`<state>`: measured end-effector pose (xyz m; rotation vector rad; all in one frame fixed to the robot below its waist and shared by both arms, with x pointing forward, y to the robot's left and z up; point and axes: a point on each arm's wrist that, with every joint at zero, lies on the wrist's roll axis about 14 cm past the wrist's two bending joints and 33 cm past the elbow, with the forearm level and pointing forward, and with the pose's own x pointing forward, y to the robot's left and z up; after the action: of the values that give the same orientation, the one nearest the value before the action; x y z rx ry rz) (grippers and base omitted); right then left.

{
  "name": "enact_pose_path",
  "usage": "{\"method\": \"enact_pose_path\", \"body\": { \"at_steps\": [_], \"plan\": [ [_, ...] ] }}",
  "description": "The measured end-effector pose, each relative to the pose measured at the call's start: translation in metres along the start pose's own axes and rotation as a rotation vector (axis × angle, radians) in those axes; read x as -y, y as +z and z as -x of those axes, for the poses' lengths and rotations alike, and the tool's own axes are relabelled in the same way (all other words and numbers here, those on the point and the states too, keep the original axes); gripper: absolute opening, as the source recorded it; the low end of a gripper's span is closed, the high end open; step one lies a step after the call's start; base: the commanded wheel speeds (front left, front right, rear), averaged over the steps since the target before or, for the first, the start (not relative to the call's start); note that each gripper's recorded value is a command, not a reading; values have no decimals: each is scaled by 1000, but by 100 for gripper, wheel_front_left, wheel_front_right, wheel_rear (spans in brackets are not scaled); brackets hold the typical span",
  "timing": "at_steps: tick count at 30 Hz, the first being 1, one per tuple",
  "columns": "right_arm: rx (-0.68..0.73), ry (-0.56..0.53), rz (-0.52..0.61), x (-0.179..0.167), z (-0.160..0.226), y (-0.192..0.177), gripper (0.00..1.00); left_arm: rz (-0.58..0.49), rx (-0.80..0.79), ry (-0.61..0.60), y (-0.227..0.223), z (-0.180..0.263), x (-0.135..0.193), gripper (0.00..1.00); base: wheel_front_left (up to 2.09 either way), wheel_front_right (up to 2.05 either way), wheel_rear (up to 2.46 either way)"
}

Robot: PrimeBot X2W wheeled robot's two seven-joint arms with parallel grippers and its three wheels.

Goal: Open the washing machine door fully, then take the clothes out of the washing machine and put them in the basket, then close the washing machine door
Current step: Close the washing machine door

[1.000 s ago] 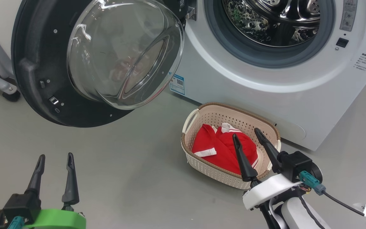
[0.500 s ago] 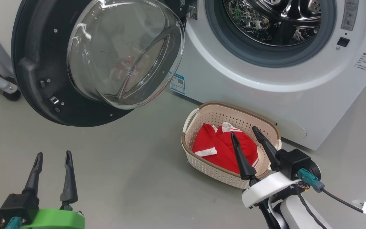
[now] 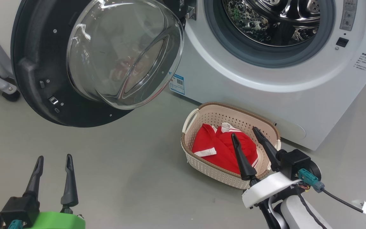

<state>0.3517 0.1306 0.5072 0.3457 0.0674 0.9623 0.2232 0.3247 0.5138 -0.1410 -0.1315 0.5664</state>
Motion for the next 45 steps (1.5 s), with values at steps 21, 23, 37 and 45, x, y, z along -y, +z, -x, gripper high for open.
{"method": "enact_pose_path", "body": {
  "at_steps": [21, 23, 37, 45],
  "plan": [
    [0, -3, 1, 0, 1, 0, 100, 4, 4, -9, 1, 0, 3, 100, 0, 0, 0],
    [0, -2, 1, 0, 1, 0, 100, 4, 4, -9, 1, 0, 3, 100, 0, 0, 0],
    [-6, -2, -3, 1, 0, -2, 100, 1, 1, -5, 1, 0, 2, 0, 0, 0, 0],
    [-17, -5, -13, 4, 0, -8, 100, -9, 0, -6, 1, -2, 3, 0, 0, 0, 0]
  ]
}}
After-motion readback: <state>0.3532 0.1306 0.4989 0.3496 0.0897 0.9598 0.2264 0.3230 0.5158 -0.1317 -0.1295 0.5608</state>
